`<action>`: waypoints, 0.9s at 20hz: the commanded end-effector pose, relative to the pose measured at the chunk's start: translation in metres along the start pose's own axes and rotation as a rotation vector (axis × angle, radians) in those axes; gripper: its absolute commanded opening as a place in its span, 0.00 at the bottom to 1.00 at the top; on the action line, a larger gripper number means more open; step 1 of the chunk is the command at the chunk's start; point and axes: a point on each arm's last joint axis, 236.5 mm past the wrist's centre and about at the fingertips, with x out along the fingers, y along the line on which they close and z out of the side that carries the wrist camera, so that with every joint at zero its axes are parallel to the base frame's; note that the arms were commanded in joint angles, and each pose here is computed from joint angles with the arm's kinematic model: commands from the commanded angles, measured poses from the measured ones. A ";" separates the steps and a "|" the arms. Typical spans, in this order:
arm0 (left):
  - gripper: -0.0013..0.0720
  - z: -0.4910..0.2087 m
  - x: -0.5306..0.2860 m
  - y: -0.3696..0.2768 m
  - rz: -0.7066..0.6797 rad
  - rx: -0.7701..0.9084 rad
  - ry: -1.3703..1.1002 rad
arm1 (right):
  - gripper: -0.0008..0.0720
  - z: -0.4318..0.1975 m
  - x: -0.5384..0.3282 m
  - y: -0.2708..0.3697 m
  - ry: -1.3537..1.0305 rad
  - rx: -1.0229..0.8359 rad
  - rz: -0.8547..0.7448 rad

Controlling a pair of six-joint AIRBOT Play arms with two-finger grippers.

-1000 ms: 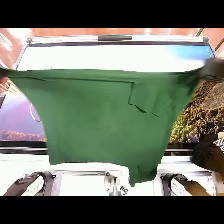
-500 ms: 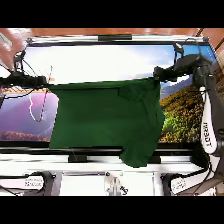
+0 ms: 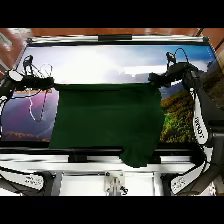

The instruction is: Fold the shirts.

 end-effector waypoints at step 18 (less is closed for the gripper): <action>0.12 -0.146 -0.005 0.020 0.023 0.020 0.626 | 0.42 -0.131 -0.015 -0.028 0.465 0.143 -0.157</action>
